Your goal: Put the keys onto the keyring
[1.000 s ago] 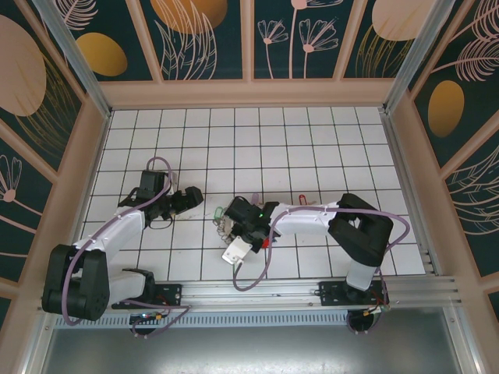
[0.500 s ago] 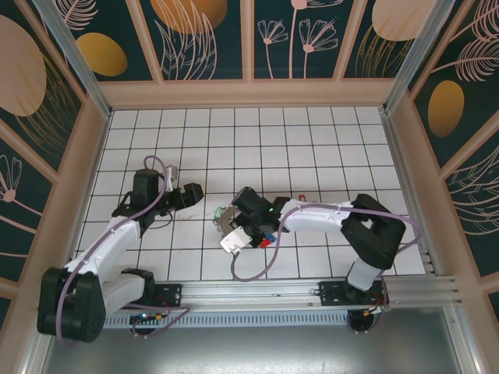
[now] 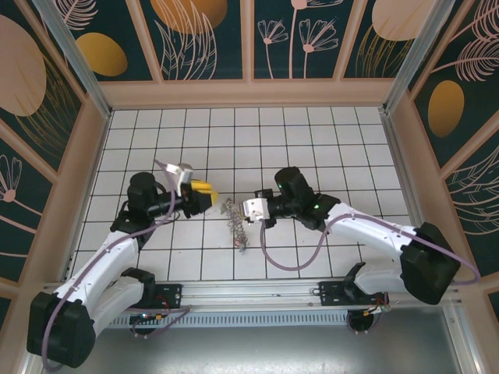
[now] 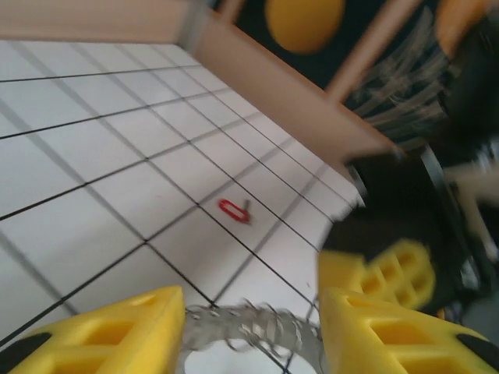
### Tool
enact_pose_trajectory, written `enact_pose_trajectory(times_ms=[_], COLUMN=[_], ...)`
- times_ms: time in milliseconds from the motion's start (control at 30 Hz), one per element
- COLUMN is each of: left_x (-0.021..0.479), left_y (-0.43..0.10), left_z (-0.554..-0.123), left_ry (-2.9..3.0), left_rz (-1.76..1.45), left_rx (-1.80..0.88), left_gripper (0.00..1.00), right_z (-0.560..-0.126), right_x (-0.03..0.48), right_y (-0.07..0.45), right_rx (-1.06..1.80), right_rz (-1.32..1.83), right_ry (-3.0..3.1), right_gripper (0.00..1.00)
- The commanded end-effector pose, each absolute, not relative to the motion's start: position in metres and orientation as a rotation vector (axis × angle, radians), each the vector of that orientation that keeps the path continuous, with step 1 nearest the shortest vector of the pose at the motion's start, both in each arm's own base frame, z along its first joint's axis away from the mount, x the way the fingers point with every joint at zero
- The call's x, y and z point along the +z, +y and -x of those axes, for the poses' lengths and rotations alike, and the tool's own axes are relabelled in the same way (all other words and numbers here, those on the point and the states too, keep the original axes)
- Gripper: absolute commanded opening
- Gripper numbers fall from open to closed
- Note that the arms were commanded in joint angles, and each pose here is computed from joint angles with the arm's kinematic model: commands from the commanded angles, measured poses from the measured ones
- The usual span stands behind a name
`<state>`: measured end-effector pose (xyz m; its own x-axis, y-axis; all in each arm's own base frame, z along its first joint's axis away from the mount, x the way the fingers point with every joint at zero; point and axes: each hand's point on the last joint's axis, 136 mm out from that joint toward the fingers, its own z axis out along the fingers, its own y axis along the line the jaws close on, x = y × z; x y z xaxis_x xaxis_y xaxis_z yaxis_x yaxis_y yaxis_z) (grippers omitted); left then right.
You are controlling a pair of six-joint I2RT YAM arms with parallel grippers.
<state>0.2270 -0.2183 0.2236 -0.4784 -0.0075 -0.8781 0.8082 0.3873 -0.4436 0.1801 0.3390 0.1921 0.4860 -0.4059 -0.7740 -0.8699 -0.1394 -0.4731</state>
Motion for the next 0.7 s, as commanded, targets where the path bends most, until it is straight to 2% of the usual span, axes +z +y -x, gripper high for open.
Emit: enact_pose_trajectory(times_ms=[0, 200, 400, 667], left_x=[0.239, 0.251, 0.25, 0.259], left_y=[-0.238, -0.252, -0.271, -0.284], left_z=[-0.203, -0.175, -0.148, -0.156], left_ry=[1.572, 1.371, 1.212, 1.205], left_rz=[-0.951, -1.166, -1.395, -1.38], left_rx=[-1.164, -1.166, -1.107, -1.067], left_gripper=[0.49, 0.49, 0.44, 0.38], right_z=[-0.173, -0.167, -0.159, -0.147], right_x=[0.239, 0.263, 0.275, 0.271], right_y=[0.339, 0.326, 0.317, 0.317], right_rx=[0.709, 0.722, 0.762, 0.798], right_rz=[1.608, 1.56, 1.537, 1.581], right_ry=[1.077, 1.153, 1.217, 1.243], right_gripper=[0.0, 0.0, 0.0, 0.0])
